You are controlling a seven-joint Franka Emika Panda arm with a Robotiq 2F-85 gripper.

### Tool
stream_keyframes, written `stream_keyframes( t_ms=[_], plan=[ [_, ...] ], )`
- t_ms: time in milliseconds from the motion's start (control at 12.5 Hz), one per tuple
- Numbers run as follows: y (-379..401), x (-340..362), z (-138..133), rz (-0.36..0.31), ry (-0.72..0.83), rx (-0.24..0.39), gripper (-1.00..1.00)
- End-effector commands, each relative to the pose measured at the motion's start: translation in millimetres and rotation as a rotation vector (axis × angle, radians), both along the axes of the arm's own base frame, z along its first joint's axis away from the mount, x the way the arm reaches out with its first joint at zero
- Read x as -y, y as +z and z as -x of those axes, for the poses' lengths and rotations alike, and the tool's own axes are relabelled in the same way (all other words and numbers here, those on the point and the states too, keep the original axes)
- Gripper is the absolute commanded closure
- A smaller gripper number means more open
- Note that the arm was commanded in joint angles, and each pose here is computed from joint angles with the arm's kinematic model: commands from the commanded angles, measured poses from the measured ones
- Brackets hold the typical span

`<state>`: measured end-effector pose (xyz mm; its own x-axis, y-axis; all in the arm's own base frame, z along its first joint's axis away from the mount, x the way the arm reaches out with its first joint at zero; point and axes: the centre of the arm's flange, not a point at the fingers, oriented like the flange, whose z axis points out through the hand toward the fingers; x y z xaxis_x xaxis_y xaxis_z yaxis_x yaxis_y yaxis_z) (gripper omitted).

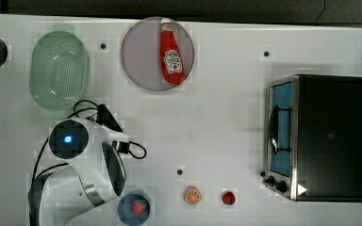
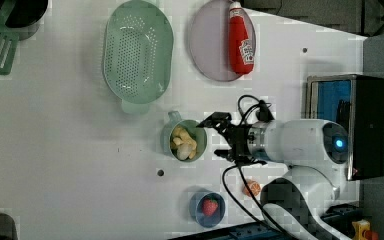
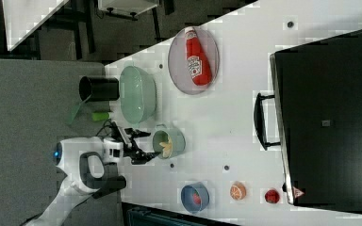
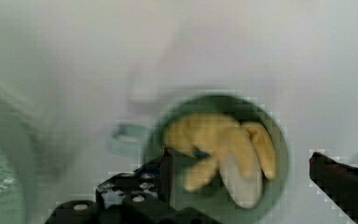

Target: Pick Banana and place it in mug.

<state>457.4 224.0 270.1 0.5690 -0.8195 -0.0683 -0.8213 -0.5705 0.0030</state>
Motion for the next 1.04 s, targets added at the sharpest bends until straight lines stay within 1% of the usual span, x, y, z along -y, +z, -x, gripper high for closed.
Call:
stream_keyframes(
  t_ms=[80,160,320,400,480,560,720,1040],
  plan=[
    [76,1,-10,0.002,-0.073,0.080,-1.00],
    [102,11,-12,0.019,-0.091,0.086,-1.00],
    [155,40,-15,0.058,-0.114,0.063,-1.00],
    [181,58,-17,0.065,-0.091,0.055,-1.00],
    [206,80,-21,0.064,-0.061,0.054,-1.00],
    [230,104,-27,0.057,-0.061,0.062,-1.00],
    [269,153,-32,0.044,-0.072,0.054,-1.00],
    [321,244,-35,0.022,-0.084,0.068,-1.00]
  ],
)
